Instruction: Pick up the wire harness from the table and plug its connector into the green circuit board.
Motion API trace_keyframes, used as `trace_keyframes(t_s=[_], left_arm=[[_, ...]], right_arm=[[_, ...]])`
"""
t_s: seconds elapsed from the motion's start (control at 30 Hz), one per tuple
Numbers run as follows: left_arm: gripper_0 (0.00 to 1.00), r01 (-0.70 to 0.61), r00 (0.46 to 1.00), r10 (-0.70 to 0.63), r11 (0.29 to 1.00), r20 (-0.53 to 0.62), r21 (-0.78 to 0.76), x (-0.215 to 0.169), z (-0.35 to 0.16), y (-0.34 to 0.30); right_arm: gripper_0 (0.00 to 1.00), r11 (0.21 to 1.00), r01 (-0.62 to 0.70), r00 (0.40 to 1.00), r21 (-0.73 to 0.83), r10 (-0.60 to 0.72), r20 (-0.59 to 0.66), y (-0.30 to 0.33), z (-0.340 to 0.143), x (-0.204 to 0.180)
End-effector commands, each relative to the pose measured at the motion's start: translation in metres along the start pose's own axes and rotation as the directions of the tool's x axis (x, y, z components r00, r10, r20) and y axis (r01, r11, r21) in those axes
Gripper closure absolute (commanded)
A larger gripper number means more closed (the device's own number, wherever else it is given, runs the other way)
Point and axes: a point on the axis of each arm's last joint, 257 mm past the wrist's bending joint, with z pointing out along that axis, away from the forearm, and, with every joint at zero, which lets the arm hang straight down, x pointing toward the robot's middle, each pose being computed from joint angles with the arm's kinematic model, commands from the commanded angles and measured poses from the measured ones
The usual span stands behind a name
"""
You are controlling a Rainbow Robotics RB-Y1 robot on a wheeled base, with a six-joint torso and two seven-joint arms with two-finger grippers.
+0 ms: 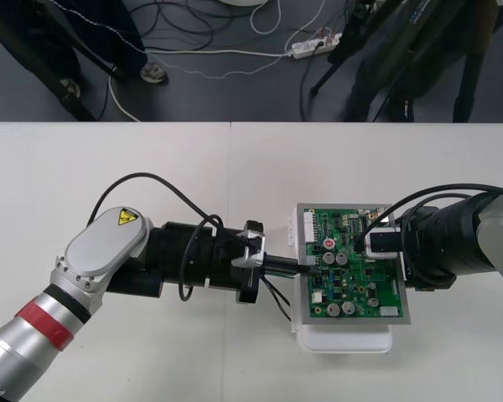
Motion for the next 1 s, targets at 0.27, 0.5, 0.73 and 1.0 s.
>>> trace_keyframes(t_s=[0.27, 0.5, 0.73, 1.0], left_arm=[[1.00, -0.102, 0.993, 0.103, 0.995, 0.057, -0.015, -0.025, 0.030, -0.005], [1.00, -0.104, 0.993, 0.105, 0.994, 0.061, -0.019, -0.027, 0.033, -0.004], [1.00, -0.103, 0.993, 0.104, 0.995, 0.057, -0.017, -0.025, 0.032, -0.004], [1.00, -0.099, 0.994, 0.100, 0.995, 0.036, -0.021, -0.018, 0.020, -0.002]], right_arm=[[0.00, 0.997, 0.064, 0.997, 0.037, -0.066, 0.037, -0.011, -0.009, -0.024], [0.00, 0.997, 0.061, 0.997, 0.037, -0.063, 0.037, -0.011, -0.009, -0.024], [0.00, 0.998, 0.061, 0.997, 0.036, -0.062, 0.037, -0.011, -0.008, -0.023], [0.00, 0.997, 0.064, 0.997, 0.039, -0.065, 0.032, -0.012, -0.008, -0.022]])
